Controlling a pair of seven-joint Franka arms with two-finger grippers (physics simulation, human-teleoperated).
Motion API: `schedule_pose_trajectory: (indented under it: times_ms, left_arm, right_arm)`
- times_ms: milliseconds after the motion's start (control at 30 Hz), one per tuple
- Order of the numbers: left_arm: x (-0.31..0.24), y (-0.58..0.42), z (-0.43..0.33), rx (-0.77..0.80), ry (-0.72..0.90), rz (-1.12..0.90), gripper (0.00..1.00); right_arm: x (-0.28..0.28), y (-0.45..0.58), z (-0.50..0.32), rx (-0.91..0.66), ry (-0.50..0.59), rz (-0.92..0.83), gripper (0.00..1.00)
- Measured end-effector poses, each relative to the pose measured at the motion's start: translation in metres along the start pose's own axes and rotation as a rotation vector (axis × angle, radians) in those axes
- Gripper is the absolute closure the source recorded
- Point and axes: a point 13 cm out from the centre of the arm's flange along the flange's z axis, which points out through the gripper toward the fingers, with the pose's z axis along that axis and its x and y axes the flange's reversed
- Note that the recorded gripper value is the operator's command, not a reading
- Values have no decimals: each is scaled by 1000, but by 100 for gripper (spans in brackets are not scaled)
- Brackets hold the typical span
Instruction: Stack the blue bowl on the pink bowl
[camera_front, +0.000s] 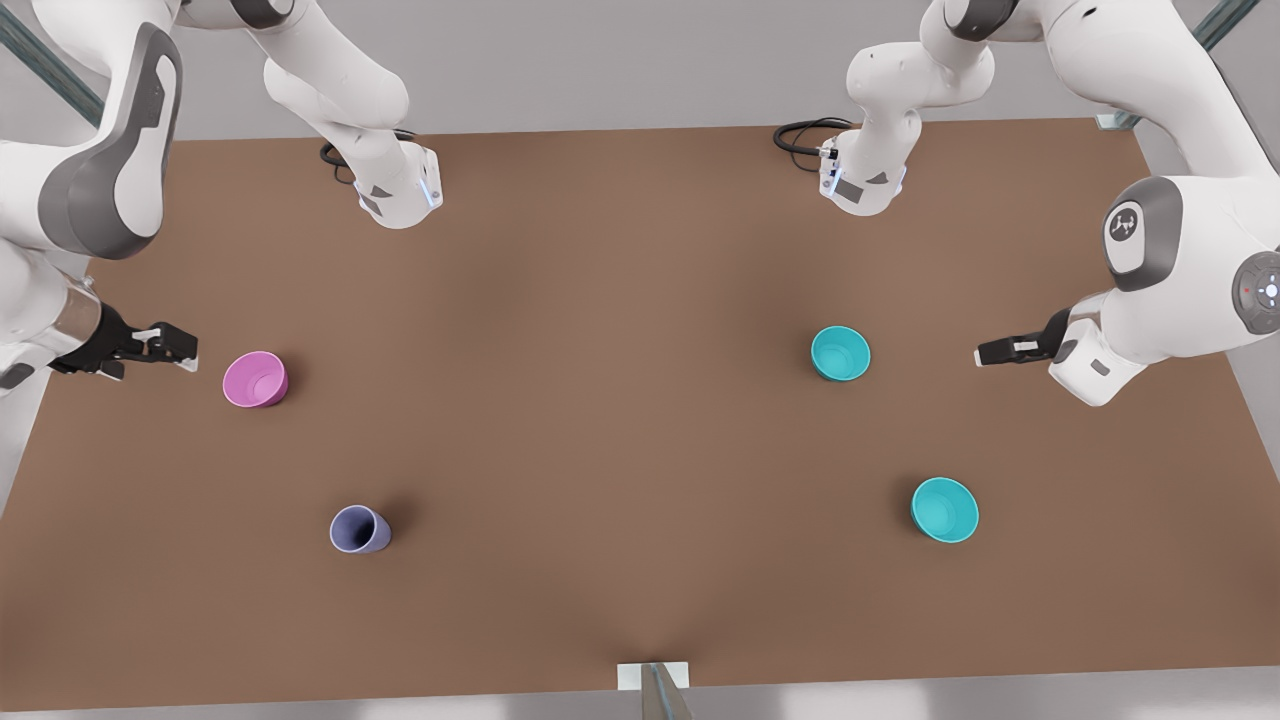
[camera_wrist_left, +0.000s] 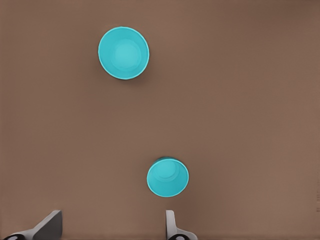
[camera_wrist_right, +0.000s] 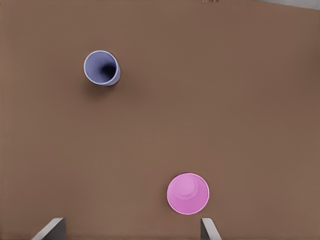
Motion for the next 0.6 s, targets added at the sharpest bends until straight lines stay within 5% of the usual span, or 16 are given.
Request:
schedule_pose_trajectory:
  times_ms: [100, 300, 600]
  left_arm:
    - [2, 0, 1, -1, 10, -4, 0]
    - [7, 0, 2, -3, 29, -11, 0]
    - [13, 1, 5, -6, 55, -18, 0]
  right_arm:
    - [2, -3, 8, -2, 19, -4, 0]
    - [63, -40, 158, -90, 255, 75, 0]
    - [105, -83, 243, -112, 231, 180, 0]
